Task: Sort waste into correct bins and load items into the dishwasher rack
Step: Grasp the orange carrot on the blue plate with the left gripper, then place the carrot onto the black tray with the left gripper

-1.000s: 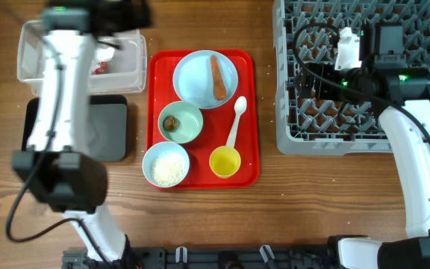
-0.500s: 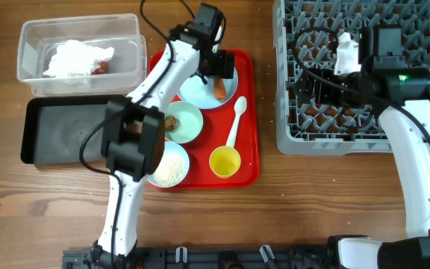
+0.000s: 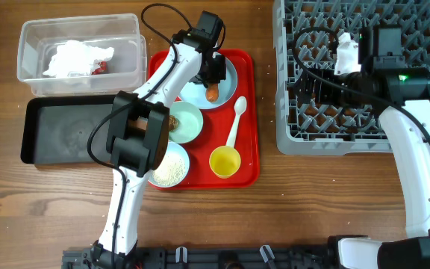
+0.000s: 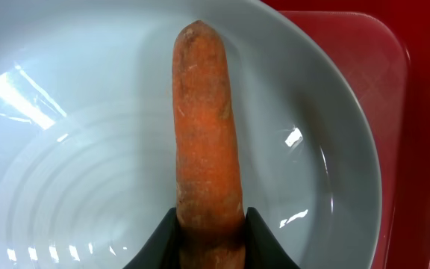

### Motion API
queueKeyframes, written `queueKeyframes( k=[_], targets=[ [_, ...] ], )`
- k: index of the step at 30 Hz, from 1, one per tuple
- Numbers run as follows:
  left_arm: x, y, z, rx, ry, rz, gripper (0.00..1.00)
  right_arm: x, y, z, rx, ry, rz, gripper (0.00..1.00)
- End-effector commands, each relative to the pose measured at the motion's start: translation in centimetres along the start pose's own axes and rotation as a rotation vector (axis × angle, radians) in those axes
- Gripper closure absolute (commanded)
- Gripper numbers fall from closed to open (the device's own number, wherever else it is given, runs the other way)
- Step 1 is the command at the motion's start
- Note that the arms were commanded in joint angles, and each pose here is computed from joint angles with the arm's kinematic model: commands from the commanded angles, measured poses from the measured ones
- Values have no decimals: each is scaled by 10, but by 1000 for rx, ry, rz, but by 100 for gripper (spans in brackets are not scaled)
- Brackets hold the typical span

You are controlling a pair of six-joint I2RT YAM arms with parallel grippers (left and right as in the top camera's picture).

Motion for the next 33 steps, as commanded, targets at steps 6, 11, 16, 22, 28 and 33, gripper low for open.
queueKeyframes(
  k=[6,11,16,22,28,33],
  targets=[
    [-24,67,8,44,60,-96,86,-6,2,1,-3,-5,-24,0],
    [-35,182,27,108,106,-264,85,-7,2,0,1,-4,-30,0],
    [-19,269,97,-22,255,-345,83,-8,2,0,1,-2,-33,0],
    [16,296,223,-290,613,-152,86,-10,2,0,1,2,-47,0],
    [41,259,307,-365,928,-37,96,-14,2,0,2,9,-72,0],
    [59,198,340,-309,1052,0,90,-14,2,0,2,9,-72,1]
  ],
)
Point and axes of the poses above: each gripper's point midway between its finger pads, its own y axis back along the fingers, its own z axis along the line the jaws close on, x = y × z, the point moved 10 cm from there along y, back along the fingers, and after that the axes turned 9 degrees about y, right-handed, at the moved point
